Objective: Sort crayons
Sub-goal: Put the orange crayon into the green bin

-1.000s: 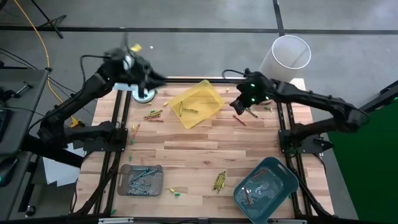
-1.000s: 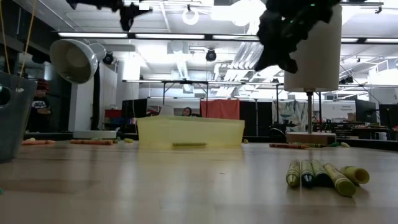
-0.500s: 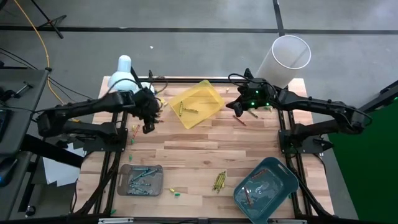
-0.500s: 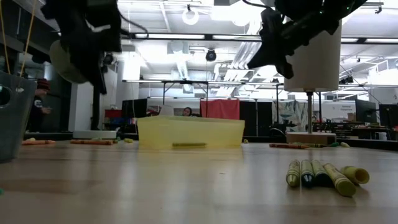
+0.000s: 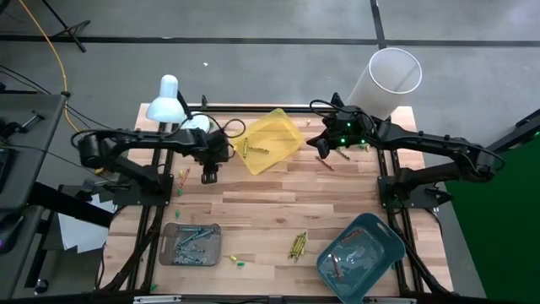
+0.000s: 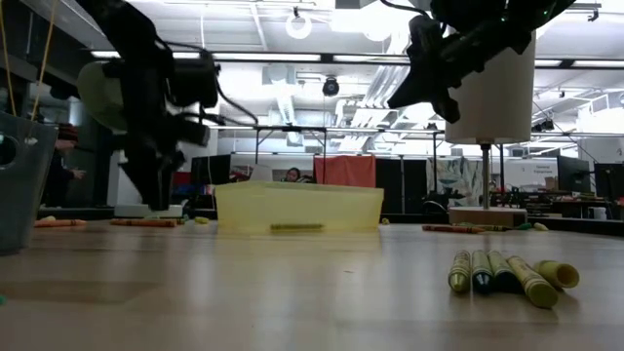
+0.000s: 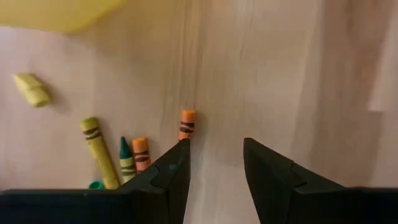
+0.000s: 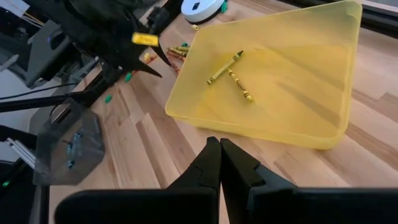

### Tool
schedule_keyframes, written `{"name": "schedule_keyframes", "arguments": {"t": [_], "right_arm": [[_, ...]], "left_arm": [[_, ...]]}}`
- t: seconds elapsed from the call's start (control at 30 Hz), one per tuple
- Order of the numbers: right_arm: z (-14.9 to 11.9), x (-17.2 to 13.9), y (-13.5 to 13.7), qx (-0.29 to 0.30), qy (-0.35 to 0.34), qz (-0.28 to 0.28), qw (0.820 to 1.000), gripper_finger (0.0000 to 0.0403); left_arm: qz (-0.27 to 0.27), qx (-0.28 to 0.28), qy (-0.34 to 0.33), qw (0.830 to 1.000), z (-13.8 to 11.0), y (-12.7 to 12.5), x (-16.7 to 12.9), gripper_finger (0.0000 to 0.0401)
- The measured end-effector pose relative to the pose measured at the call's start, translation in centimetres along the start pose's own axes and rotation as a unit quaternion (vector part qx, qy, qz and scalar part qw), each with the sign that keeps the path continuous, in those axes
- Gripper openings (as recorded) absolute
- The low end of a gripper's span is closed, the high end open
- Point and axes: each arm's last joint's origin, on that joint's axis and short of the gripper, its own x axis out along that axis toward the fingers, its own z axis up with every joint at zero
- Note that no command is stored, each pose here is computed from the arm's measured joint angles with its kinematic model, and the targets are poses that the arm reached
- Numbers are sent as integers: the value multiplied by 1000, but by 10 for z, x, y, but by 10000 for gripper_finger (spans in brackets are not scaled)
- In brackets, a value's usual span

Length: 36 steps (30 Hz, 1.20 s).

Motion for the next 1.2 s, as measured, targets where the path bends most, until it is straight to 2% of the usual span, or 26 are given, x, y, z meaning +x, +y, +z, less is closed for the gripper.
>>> {"name": "schedule_keyframes", "arguments": {"t": [0.2,0.37,0.47,0.57,0.77,0.97,1.2], "right_arm": [[0,0,0,-5,-1,-2,1000,0],[0,0,0,-4,-1,-2,1000,0],[0,0,0,-4,-1,-2,1000,0],[0,0,0,-4,-1,-2,1000,0],[0,0,0,-6,-1,-3,1000,0],[0,0,0,-7,0,-4,1000,0],[-1,0,-1,-6,4,-6,1000,0]], "left_arm": [[5,21,48,999,2,2,24,133],[5,27,52,998,4,3,27,133],[1,12,54,998,7,4,22,133],[-9,-7,20,1000,18,6,6,133],[27,-64,-54,996,18,25,-15,133],[27,-94,-27,995,12,41,1,133],[-1,-99,32,995,9,41,25,133]]}}
